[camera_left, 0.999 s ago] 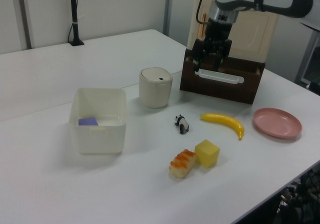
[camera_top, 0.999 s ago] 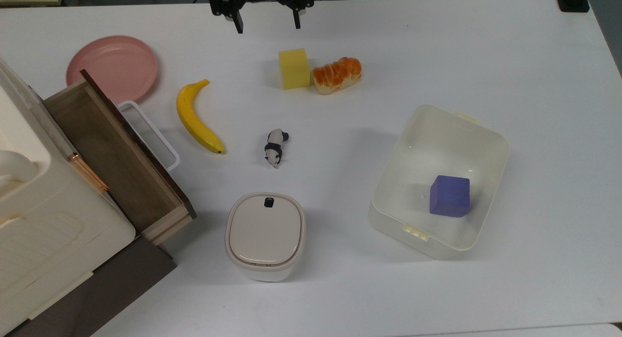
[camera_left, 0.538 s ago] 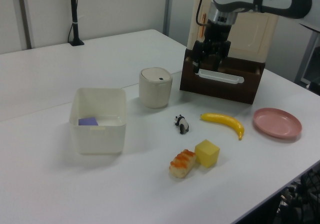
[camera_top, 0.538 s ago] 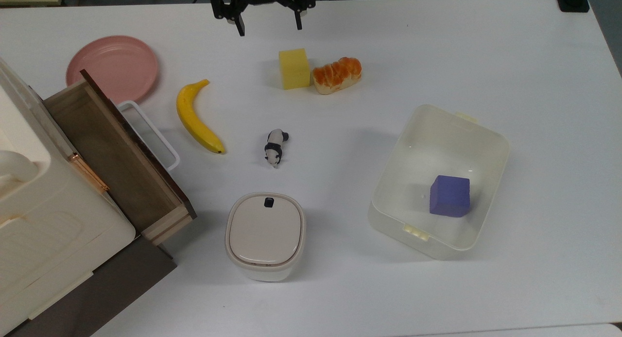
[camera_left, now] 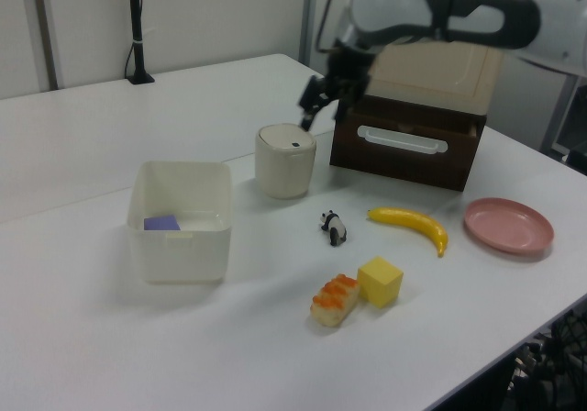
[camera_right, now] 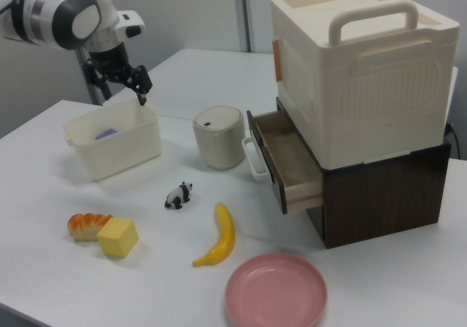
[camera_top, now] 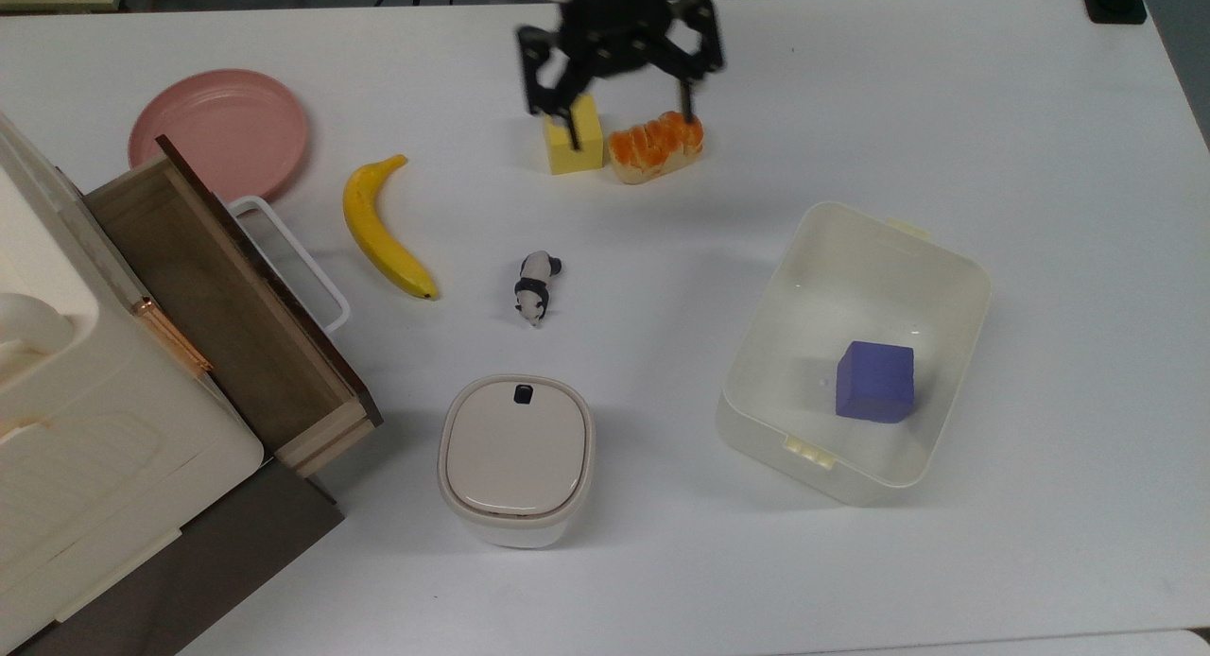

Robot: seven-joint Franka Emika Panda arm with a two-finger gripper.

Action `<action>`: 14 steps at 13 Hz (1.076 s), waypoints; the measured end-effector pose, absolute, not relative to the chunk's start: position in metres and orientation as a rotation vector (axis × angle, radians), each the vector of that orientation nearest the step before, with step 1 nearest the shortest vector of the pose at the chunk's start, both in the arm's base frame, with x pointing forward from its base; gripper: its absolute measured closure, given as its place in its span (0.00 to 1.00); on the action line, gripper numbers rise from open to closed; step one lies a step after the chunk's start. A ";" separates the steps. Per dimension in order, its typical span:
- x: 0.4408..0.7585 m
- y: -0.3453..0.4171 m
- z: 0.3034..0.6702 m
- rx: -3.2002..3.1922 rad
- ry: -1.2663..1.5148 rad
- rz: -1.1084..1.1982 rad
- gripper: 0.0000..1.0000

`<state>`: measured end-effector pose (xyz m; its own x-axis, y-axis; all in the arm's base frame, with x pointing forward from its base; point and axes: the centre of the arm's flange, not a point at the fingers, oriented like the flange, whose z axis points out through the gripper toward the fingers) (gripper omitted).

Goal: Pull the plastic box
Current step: 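Move the gripper over the translucent plastic box and lower it inside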

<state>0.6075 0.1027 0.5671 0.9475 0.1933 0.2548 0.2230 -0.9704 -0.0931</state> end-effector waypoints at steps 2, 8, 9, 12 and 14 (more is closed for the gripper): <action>0.620 0.136 0.559 -2.963 -0.480 -0.457 0.00; 0.663 0.194 0.521 -2.801 -1.207 -0.515 0.00; 0.666 0.204 0.511 -2.774 -1.292 -0.501 0.00; 0.676 0.244 0.481 -2.733 -1.456 -0.496 0.00; 0.682 0.268 0.459 -2.704 -1.500 -0.549 0.00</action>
<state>0.6816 0.2685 0.4591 0.4826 0.8222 0.3019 0.8227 -0.5438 0.1658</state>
